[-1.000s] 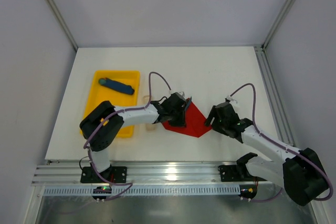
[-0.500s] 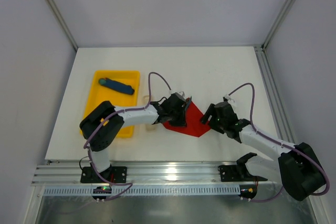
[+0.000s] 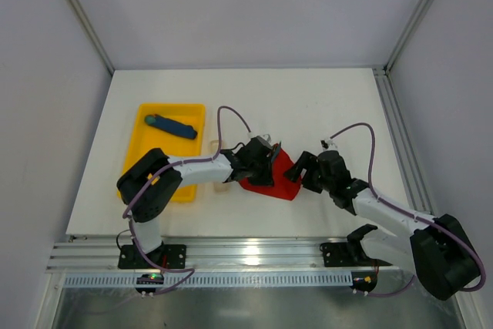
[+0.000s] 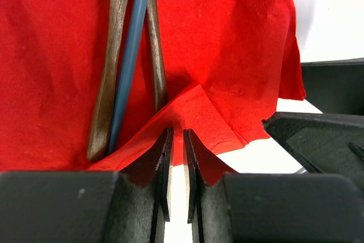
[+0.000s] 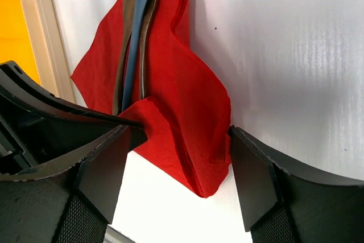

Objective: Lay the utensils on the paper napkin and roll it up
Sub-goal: Roll the napkin at the center of the board.

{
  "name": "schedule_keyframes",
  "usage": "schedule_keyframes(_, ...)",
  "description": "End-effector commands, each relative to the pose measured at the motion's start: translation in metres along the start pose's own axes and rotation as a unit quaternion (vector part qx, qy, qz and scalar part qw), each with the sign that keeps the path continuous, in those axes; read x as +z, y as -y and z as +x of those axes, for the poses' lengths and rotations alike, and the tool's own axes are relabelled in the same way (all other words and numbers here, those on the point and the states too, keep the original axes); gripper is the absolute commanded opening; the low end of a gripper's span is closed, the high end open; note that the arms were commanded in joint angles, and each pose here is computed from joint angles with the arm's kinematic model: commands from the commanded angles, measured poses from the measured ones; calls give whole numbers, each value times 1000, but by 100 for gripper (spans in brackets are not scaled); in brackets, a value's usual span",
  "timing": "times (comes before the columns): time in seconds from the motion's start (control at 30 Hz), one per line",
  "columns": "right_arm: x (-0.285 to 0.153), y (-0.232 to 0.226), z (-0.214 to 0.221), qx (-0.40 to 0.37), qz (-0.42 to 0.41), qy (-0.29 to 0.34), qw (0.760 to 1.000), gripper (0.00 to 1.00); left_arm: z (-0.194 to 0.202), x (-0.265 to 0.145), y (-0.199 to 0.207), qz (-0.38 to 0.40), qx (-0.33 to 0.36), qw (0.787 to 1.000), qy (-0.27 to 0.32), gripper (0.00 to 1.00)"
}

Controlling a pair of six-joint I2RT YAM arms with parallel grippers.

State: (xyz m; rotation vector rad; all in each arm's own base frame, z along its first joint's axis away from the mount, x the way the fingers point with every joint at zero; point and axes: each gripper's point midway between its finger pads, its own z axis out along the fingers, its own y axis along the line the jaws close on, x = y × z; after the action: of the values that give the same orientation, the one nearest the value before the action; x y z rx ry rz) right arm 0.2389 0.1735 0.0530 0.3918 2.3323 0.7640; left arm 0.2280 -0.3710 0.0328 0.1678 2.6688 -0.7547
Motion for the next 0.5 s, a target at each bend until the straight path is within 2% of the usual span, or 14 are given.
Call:
schedule_keyframes(0.0, -3, -3, -19, -26, 6, 34, 999, 77, 0, 4, -1, 1, -3, 1000, 5, 16)
schedule_keyframes(0.13, -2, 12, -16, -33, 30, 40, 998, 77, 1, 5, -2, -2, -3, 1000, 3, 16)
schedule_keyframes(0.27, -3, -11, -8, -33, -51, 36, 998, 76, 1, 4, -2, -2, -4, 1000, 3, 16)
schedule_keyframes(0.47, -17, -47, -27, -71, -130, 73, 986, 74, 1, 3, -3, -4, -3, 1000, 3, 16)
